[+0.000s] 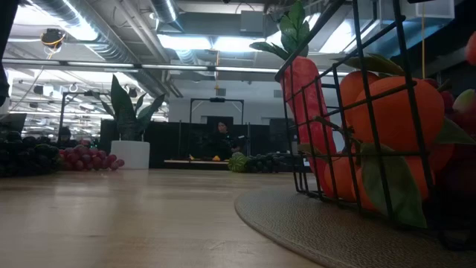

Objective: Build produce basket
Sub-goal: Put the middle right orange into the wire basket, then put the middle left black grapes into the wire basket

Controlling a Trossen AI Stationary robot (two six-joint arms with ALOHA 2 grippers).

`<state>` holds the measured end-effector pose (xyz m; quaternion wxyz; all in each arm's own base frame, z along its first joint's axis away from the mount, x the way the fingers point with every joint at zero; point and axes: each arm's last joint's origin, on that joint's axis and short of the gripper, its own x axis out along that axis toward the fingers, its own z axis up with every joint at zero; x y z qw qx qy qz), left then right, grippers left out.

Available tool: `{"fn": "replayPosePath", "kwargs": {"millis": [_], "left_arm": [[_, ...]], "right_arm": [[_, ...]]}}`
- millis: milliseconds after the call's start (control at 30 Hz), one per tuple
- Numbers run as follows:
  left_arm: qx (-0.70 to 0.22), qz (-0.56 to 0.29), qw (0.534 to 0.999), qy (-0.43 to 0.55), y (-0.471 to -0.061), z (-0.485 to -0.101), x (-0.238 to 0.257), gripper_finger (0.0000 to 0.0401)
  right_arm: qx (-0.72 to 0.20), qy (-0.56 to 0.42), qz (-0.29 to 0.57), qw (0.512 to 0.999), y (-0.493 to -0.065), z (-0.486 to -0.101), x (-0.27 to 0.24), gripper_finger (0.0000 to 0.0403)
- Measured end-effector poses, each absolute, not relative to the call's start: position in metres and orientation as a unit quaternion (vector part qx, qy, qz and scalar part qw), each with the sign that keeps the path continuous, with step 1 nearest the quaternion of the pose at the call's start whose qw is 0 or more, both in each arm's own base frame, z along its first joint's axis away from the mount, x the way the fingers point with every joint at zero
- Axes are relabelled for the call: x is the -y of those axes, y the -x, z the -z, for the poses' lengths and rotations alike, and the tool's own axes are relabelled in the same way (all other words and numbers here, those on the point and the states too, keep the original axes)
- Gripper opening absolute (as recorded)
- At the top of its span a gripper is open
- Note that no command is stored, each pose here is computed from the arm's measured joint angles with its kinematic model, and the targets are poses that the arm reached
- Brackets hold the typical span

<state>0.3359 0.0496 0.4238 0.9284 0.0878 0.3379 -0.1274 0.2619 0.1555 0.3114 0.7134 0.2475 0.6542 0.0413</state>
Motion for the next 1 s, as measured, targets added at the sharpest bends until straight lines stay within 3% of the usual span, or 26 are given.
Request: {"fn": "replayPosePath", "kwargs": {"millis": [200, 367, 600, 833, 1000], "left_arm": [[-0.339, 0.127, 0.928, -0.088, -0.336, -0.423, -0.050, 0.0060], [-0.351, 0.112, 0.925, -0.089, -0.335, -0.422, -0.050, 0.0060], [-0.405, -0.040, 0.913, -0.041, -0.329, -0.417, -0.063, 0.0060], [-0.496, -0.128, 0.853, 0.098, -0.309, -0.404, -0.070, 0.0060], [-0.525, -0.213, 0.811, 0.147, -0.299, -0.400, -0.072, 0.0060]], "right_arm": [[-0.650, -0.236, -0.042, 0.721, -0.262, -0.311, -0.155, 0.0061], [-0.651, -0.217, -0.065, 0.724, -0.262, -0.311, -0.155, 0.0066], [-0.626, -0.214, -0.058, 0.748, -0.252, -0.326, -0.148, 0.0067], [-0.543, -0.188, 0.016, 0.818, -0.237, -0.351, -0.125, 0.0067], [-0.518, -0.163, 0.067, 0.837, -0.225, -0.363, -0.100, 0.0067]]}}
